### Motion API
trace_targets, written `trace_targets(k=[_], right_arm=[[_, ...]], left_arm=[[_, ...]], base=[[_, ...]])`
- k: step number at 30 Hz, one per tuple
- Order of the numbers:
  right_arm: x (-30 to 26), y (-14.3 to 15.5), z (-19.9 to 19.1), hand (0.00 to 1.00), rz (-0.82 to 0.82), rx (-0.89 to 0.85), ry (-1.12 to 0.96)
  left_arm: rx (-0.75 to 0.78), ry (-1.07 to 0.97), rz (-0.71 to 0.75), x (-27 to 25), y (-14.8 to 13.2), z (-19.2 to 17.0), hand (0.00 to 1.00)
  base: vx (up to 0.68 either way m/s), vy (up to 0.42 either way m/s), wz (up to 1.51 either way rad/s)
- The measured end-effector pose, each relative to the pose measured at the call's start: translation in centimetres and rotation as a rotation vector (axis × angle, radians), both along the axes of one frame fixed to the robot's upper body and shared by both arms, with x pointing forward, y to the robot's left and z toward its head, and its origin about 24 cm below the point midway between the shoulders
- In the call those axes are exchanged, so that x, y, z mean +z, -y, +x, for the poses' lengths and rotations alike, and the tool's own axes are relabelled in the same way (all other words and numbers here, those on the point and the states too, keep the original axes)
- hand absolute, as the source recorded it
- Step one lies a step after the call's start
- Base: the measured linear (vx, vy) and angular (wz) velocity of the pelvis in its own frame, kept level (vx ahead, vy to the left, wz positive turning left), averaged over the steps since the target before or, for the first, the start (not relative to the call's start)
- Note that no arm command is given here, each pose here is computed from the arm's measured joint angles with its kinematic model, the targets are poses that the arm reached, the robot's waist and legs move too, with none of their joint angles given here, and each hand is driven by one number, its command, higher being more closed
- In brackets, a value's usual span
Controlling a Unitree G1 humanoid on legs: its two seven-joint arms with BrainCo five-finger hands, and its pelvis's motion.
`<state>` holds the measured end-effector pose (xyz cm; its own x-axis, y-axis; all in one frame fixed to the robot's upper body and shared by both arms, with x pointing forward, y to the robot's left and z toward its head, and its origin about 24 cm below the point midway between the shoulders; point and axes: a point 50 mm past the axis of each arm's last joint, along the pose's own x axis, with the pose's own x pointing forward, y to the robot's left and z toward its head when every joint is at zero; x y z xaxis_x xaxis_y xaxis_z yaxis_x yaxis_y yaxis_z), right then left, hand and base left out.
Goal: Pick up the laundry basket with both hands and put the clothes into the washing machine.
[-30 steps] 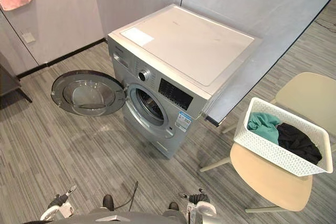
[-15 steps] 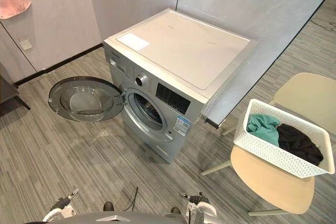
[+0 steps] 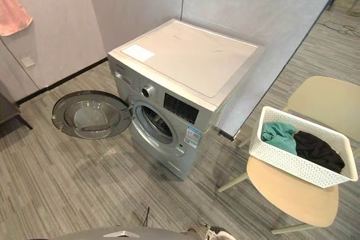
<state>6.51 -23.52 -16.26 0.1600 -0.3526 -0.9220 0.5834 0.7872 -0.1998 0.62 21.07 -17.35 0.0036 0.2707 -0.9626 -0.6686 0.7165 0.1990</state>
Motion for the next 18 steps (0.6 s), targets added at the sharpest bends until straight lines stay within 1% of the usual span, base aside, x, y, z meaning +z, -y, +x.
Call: trace_targets(k=[3, 4, 6, 9, 10, 11, 12, 14, 15, 17, 18], right_arm=[[0.0, 0.5, -0.9, 0.0, -0.001, -0.077, -0.01], [0.1, 0.6, -0.8, 0.0, -0.005, -0.095, 0.002], [0.3, -0.3, 0.3, 0.0, 0.0, -0.109, 0.057], [0.6, -1.1, 1.2, 0.0, 0.012, -0.132, 0.119], [0.6, -1.3, 1.1, 0.0, 0.014, -0.136, 0.119], [0.6, -0.9, 0.6, 0.0, 0.005, -0.149, 0.111], [0.5, -0.9, 0.3, 0.0, 0.008, -0.163, 0.104], [0.1, -1.4, -1.1, 0.0, 0.027, -0.172, 0.054], [-0.4, -1.9, -2.3, 0.0, 0.049, -0.17, -0.005], [-0.5, -1.7, -2.2, 0.0, 0.054, -0.164, -0.024], [-0.3, -0.8, -1.1, 0.0, 0.034, -0.152, -0.004]], left_arm=[[0.03, 0.007, -0.005, 0.0, 0.2, 0.1, 0.0], [0.041, 0.025, -0.005, 0.0, 0.2, 0.6, 0.0], [0.046, 0.074, 0.007, 0.1, 0.1, 2.2, 0.0], [0.046, 0.16, 0.063, 0.8, -1.0, 4.5, 0.0], [0.037, 0.17, 0.066, 0.8, -0.9, 4.9, 0.0], [0.021, 0.216, 0.062, 1.1, -0.4, 6.6, 0.0], [0.014, 0.237, 0.068, 1.2, -0.3, 7.1, 0.0], [-0.005, 0.278, 0.075, 1.5, -0.3, 8.5, 0.0], [-0.04, 0.288, 0.073, 1.6, -0.1, 9.1, 0.0], [-0.049, 0.291, 0.071, 1.7, -0.2, 9.5, 0.0], [-0.058, 0.284, 0.043, 1.5, 0.6, 9.8, 0.0]], base=[[-0.04, 0.032, -0.56], [-0.05, 0.039, -0.94], [-0.04, 0.017, -1.21], [-0.08, -0.074, -1.65], [-0.15, -0.113, -1.71], [-0.08, -0.066, -1.26], [-0.06, -0.07, -1.14], [0.04, -0.087, -0.37], [0.05, -0.21, -0.35], [0.06, -0.204, -0.53], [0.05, -0.148, -0.49]])
